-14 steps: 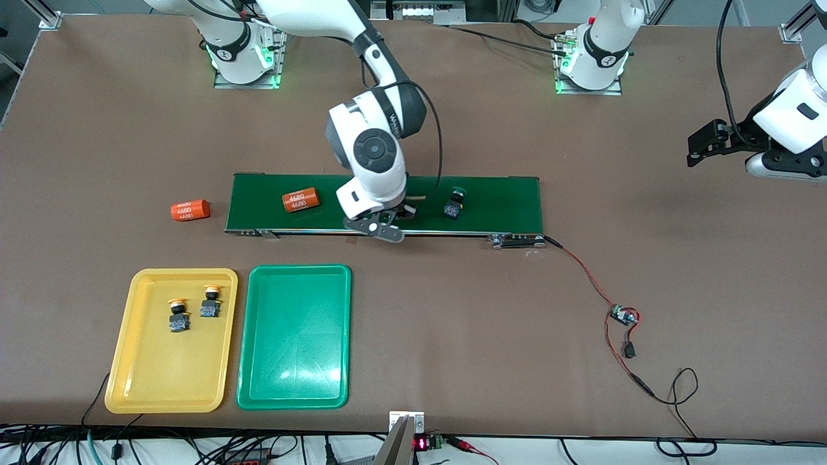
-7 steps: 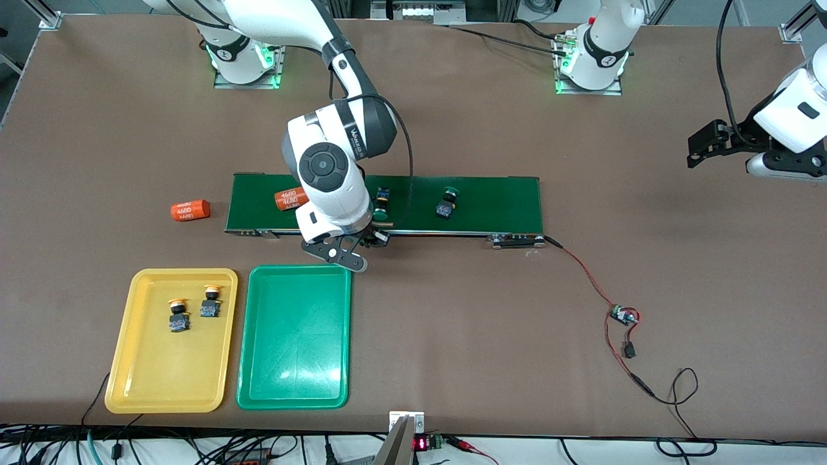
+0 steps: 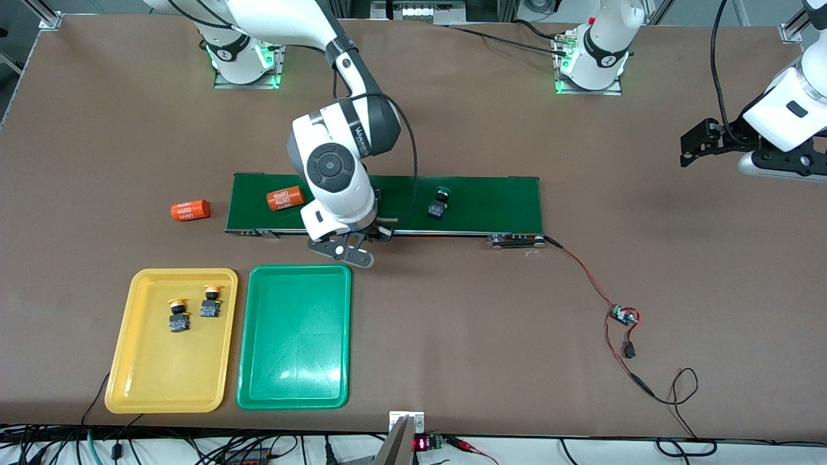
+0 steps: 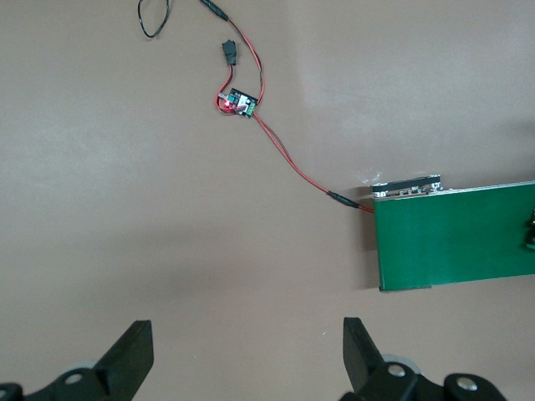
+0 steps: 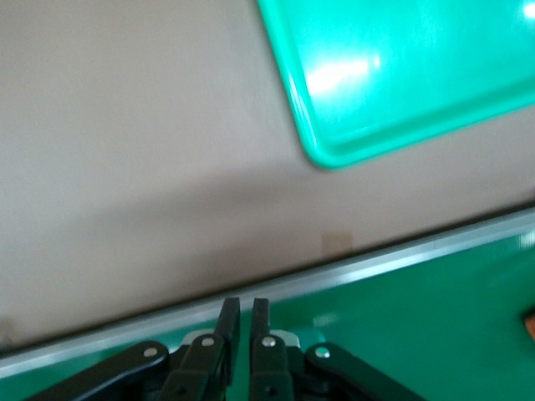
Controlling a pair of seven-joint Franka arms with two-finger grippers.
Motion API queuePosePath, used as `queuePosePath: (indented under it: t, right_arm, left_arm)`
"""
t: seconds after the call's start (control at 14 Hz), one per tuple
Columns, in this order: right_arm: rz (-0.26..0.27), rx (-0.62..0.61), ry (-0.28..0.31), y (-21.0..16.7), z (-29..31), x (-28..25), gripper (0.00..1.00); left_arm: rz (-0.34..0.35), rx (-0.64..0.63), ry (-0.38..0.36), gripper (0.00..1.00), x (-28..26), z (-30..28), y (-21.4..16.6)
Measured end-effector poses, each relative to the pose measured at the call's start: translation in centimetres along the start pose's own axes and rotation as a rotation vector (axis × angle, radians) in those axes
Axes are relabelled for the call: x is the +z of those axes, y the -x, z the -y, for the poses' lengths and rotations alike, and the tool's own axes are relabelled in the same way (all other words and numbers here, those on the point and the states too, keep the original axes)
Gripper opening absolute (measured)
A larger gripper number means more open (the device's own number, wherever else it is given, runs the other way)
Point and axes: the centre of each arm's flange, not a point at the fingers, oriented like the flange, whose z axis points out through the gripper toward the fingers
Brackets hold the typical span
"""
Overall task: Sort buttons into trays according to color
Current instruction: 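Grasp the green-capped button on the belt with the right gripper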
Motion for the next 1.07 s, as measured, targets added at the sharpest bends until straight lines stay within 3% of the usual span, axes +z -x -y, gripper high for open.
queuePosePath:
  t: [0.29, 0.43, 0.5, 0.64, 0.86, 1.07]
  right_arm:
    - [0.078, -0.077, 0.07, 2.3, 0.3, 1.0, 0.13]
    - [0.115, -0.106, 0.102, 2.3, -0.6, 1.7, 0.28]
    - [0.128, -0.115, 0.115, 2.1, -1.1, 2.0, 0.28]
    - [0.145, -0.138, 0.137, 1.4, -2.3, 2.5, 0.41]
    - [0.174, -0.149, 0.161, 1.0, -3.7, 3.9, 0.43]
    - [0.192, -0.145, 0.178, 1.1, -4.4, 5.0, 0.65]
  left_arm:
    - [0.0, 0.0, 0.0, 1.0, 0.0, 0.0, 0.0]
    - [0.0, 0.0, 0.0, 1.0, 0.0, 0.0, 0.0]
    - [0.0, 0.0, 0.0, 1.0, 0.0, 0.0, 0.0]
    - [0.0, 0.0, 0.0, 1.0, 0.0, 0.0, 0.0]
    - [0.0, 0.0, -0.003, 1.0, 0.0, 0.0, 0.0]
    - [0.001, 0.001, -0.015, 1.0, 0.0, 0.2, 0.0]
